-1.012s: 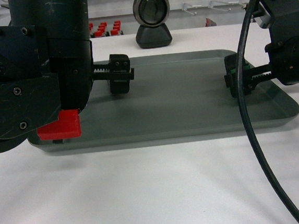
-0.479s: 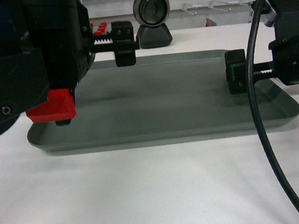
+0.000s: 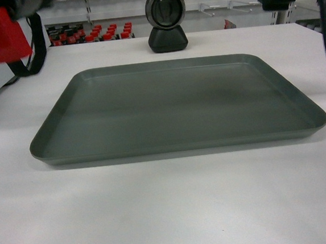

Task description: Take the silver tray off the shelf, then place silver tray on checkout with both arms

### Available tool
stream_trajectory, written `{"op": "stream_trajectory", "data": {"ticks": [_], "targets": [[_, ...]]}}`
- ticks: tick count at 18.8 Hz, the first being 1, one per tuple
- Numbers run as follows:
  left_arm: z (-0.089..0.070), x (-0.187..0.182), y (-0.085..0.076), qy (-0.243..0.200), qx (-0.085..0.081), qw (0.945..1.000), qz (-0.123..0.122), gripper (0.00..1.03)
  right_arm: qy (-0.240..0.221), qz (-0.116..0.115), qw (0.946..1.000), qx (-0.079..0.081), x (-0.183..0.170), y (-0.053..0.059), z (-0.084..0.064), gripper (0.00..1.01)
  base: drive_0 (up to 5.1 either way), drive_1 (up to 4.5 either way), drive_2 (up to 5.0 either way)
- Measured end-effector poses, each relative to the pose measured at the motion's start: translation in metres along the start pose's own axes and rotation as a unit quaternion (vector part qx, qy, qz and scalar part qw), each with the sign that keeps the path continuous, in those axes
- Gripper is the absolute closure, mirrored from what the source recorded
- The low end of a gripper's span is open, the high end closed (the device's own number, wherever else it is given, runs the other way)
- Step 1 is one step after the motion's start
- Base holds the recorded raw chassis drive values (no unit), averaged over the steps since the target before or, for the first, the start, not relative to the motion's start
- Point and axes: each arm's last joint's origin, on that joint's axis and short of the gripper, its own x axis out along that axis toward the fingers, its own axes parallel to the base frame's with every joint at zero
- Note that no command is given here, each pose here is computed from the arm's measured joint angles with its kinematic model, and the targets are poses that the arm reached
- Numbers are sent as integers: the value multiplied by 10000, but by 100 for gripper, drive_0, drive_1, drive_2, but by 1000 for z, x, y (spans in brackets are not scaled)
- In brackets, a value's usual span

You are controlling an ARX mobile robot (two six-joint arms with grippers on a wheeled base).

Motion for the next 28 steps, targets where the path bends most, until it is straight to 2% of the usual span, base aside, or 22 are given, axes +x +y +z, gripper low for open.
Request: {"op": "stream_trajectory", "data": {"ticks": [2,4,5,7,8,10,12,13,14,15,16,17,19,20,21,23,24,26,28], "targets": [[22,-10,8,-301,42,9995,52,5,-221,-82,9997,-45,-14,-2,16,3,0,0,0],[43,-22,20,-516,-36,9986,127,5,-541,-226,9983,-61,-34,-4,36,3,0,0,0],[48,-25,24,-552,-44,9983,157,5,-692,-273,9972,-47,-42,-5,44,3,0,0,0],[47,-31,37,-292,16,9993,252,5,-972,-376,9946,-15,-61,-9,60,3,0,0,0],[39,-33,49,-31,11,9993,384,5,-1067,-458,9932,0,-70,-12,65,3,0,0,0],[30,-36,69,182,6,9979,623,5,-949,-561,9939,15,-75,-19,61,3,0,0,0],[26,-39,87,286,-86,9963,809,5,-849,-637,9944,22,-75,-24,57,3,0,0,0],[24,-40,91,316,-123,9962,805,5,-1140,-668,9912,-28,-76,-28,57,7,0,0,0],[23,-41,92,347,-195,9962,771,5,-1421,-700,9873,-128,-86,-31,47,18,0,0,0],[19,-44,99,369,-133,9989,241,14,-1539,-677,9855,-212,-102,-31,28,31,0,0,0],[13,-55,104,398,-53,9991,-167,23,-1577,-701,9847,-242,-110,-33,14,40,0,0,0],[6,-70,108,413,8,9980,-473,34,-1518,-738,9853,-266,-118,-35,-2,51,0,0,0],[-2,-87,118,373,31,9977,-562,52,-1197,-730,9897,-278,-129,-35,-30,70,0,0,0],[-6,-93,122,369,31,9978,-557,59,-1109,-715,9909,-281,-135,-35,-36,77,0,0,0],[-13,-102,126,389,35,9977,-551,68,-1066,-722,9913,-279,-144,-34,-40,86,0,0,0],[-22,-113,132,428,43,9977,-533,81,-1408,-706,9871,-285,-160,-33,-38,99,0,0,0],[-26,-119,134,443,47,9975,-540,88,-1566,-640,9851,-318,-167,-37,-40,99,0,0,0],[-31,-128,138,451,45,9974,-555,101,-1587,-717,9842,-323,-175,-41,-50,99,0,0,0],[-36,-137,141,449,62,9974,-562,101,-1393,-776,9867,-302,-177,-44,-68,99,0,0,0]]}}
